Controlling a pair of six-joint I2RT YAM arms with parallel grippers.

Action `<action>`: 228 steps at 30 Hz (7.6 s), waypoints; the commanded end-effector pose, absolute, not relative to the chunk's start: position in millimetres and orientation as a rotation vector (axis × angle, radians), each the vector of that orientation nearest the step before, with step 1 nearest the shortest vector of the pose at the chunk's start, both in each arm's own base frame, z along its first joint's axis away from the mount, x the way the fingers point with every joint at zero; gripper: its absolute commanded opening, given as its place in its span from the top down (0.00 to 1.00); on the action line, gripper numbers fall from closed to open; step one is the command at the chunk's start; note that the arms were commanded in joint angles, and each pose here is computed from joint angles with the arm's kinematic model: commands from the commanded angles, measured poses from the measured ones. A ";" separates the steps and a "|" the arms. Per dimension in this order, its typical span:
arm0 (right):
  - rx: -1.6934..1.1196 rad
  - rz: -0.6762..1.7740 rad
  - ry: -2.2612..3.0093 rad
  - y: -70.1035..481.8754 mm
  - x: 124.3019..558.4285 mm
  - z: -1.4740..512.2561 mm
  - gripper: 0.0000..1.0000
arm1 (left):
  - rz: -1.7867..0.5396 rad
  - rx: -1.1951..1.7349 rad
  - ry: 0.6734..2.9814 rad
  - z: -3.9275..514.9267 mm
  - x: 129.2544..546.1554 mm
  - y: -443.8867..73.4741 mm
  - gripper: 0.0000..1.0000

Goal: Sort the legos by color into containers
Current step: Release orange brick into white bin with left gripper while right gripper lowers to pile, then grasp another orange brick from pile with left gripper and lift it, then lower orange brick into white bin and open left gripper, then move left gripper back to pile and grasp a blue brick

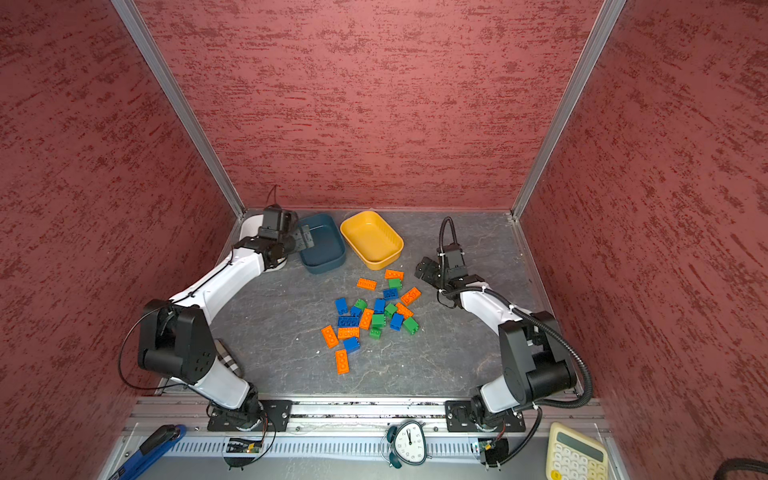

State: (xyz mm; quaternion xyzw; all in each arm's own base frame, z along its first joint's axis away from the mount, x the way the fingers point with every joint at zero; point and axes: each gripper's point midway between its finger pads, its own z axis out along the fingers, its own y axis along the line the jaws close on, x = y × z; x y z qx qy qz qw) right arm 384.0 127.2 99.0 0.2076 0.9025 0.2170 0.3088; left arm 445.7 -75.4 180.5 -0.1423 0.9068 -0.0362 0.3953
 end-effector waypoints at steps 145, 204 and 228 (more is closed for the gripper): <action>0.066 0.372 1.778 189.4 374.8 202.2 0.01 | 0.334 -0.519 2.491 131.2 545.0 85.9 0.50; 0.161 0.446 1.913 195.8 378.5 175.0 0.01 | -0.190 -0.337 2.912 21.1 316.1 -204.2 0.72; 0.113 0.520 2.071 229.7 390.6 150.5 0.01 | -0.323 -0.384 2.530 136.8 423.8 -158.8 0.81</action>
